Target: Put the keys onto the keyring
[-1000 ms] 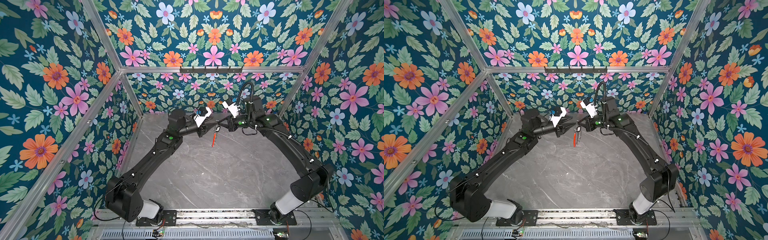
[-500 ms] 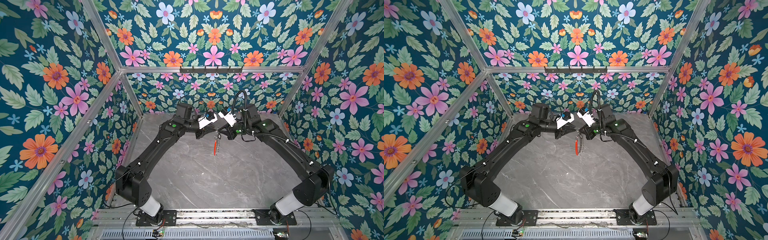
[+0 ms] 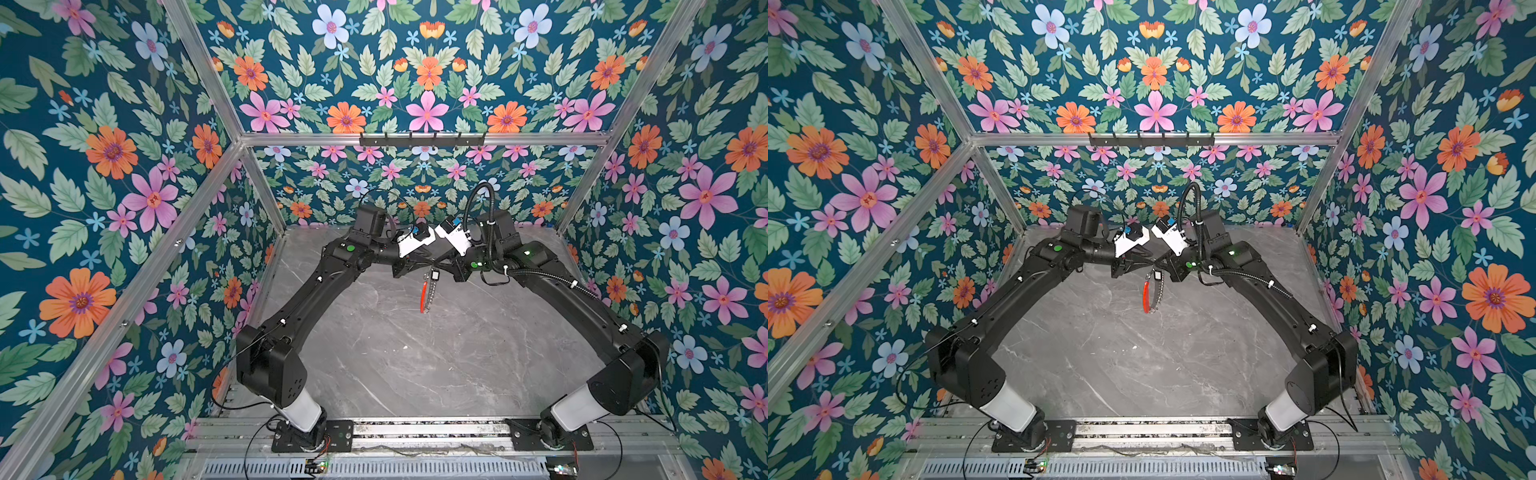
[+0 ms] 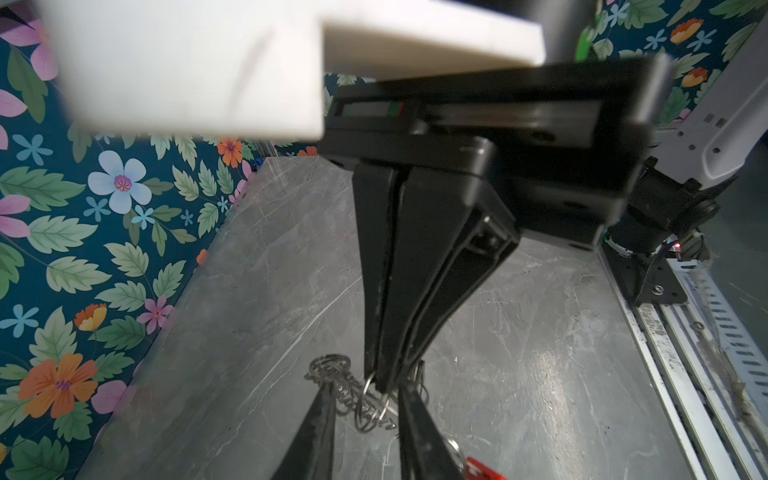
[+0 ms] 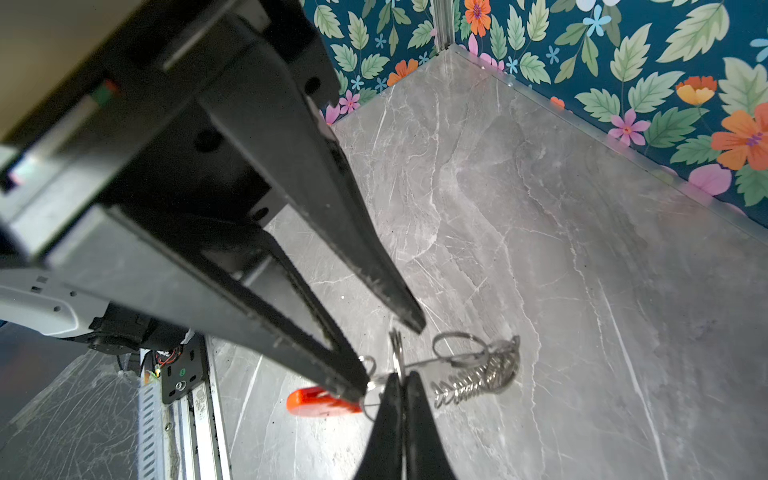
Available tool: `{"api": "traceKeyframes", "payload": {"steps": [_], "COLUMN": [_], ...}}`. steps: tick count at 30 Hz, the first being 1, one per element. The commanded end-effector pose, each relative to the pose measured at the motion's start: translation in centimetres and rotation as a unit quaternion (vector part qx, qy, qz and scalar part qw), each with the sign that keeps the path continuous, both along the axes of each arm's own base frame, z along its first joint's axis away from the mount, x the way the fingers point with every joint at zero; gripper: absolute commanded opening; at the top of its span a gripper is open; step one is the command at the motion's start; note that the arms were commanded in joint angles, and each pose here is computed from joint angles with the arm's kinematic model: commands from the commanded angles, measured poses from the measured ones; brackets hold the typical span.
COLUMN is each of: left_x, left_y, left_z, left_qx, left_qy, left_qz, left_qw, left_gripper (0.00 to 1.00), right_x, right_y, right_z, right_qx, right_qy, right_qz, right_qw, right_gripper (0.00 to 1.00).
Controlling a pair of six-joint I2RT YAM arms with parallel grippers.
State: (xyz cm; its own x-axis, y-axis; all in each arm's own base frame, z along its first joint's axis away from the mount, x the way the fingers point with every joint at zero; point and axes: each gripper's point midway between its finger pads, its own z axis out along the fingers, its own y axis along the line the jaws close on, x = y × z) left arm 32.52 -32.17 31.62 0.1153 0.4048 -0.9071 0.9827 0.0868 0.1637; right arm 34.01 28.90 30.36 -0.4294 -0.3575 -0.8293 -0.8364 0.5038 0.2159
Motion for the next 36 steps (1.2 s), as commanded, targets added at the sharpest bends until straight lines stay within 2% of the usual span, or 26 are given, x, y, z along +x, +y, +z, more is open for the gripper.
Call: {"api": "traceKeyframes", "payload": {"steps": [1, 19, 21, 26, 31, 34, 35, 36], "left_x": [0.0, -0.5, -0.7, -1.2, -1.3, -0.9, -0.6, -0.3], "left_y": [-0.2, -0.5, -0.5, -0.7, -0.9, -1.1, -1.2, -1.1], "left_z": [0.3, 0.4, 0.5, 0.5, 0.5, 1.2, 1.5, 2.1], "left_qx": [-0.010, -0.020, -0.022, -0.025, -0.033, -0.061, -0.081, -0.106], "left_qy": [0.002, 0.018, 0.021, 0.032, 0.057, 0.084, 0.091, 0.097], "left_qz": [-0.009, -0.026, -0.031, -0.047, -0.050, -0.042, -0.037, -0.029], "left_qw": [1.000, 0.999, 0.999, 0.998, 0.997, 0.994, 0.992, 0.989], "left_gripper": [0.31, 0.26, 0.21, 0.00, 0.00, 0.00, 0.00, 0.00], "right_x": [-0.3, -0.7, -0.7, -0.7, -0.5, 0.2, 0.5, 0.7], "right_y": [0.4, 1.3, 1.4, 1.6, 1.4, 0.8, 0.4, 0.1], "right_z": [1.5, 1.8, 1.8, 1.5, 1.4, 1.9, 2.0, 2.4], "right_qx": [0.021, 0.017, 0.015, 0.009, 0.003, 0.005, 0.007, 0.015], "right_qy": [-0.020, -0.014, -0.012, -0.005, -0.004, -0.013, -0.016, -0.018], "right_qz": [0.014, 0.028, 0.028, 0.031, 0.019, -0.014, -0.029, -0.040], "right_qw": [0.999, 0.999, 0.999, 0.999, 1.000, 1.000, 0.999, 0.999], "right_gripper": [0.00, 0.00, 0.00, 0.00, 0.00, 0.00, 0.04, 0.15]}}
